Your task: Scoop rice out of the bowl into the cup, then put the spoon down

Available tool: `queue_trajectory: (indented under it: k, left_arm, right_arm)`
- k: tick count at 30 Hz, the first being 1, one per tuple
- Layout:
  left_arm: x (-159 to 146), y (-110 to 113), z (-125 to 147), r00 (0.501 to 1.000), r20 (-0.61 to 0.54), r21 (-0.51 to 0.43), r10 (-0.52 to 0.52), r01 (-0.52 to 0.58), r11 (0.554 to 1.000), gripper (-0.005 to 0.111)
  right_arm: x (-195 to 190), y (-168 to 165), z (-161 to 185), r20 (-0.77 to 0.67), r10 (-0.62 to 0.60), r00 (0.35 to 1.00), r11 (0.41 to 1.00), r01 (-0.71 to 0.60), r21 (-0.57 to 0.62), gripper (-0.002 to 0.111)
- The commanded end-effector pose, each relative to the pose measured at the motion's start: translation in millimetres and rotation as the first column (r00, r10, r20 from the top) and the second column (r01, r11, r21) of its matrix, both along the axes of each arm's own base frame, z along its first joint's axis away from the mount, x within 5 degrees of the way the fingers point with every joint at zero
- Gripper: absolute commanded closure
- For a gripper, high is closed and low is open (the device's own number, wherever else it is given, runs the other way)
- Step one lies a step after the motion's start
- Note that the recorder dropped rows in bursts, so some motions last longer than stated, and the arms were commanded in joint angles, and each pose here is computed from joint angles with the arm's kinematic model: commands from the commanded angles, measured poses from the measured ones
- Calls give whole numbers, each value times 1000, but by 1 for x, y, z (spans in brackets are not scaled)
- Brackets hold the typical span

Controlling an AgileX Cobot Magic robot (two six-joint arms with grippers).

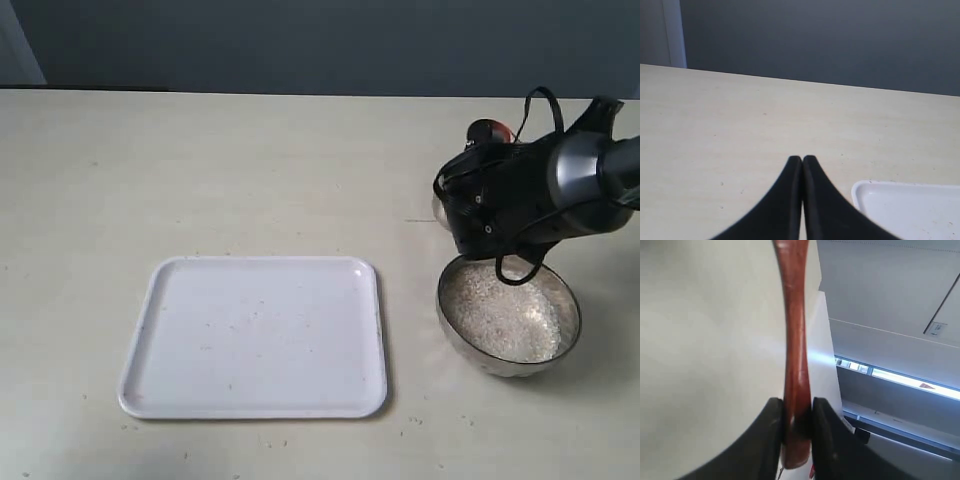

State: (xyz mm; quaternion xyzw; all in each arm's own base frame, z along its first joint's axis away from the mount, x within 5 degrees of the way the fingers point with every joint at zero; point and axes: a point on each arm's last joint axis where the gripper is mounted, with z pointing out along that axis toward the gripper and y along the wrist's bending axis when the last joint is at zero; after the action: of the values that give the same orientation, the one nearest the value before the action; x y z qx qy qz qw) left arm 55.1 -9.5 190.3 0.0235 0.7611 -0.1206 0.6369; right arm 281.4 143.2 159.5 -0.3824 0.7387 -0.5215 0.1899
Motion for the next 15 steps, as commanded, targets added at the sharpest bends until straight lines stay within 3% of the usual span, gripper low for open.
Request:
queue_trajectory:
  k: [1,6,15]
  left_arm:
    - [0,-1,2,1000,18,-7,-10,10,1000,106]
    - [0,-1,2,1000,18,-7,-10,10,1000,106]
    - [0,-1,2,1000,18,-7,-10,10,1000,106]
  right_arm:
    - [-3,-2,-3,-15,-37,999,999,37,8,109]
    - [-4,2,-1,-13,-13,1000,1000,13,0,109]
    - [0,4,8,-90,106,990,982,-118,-146,109]
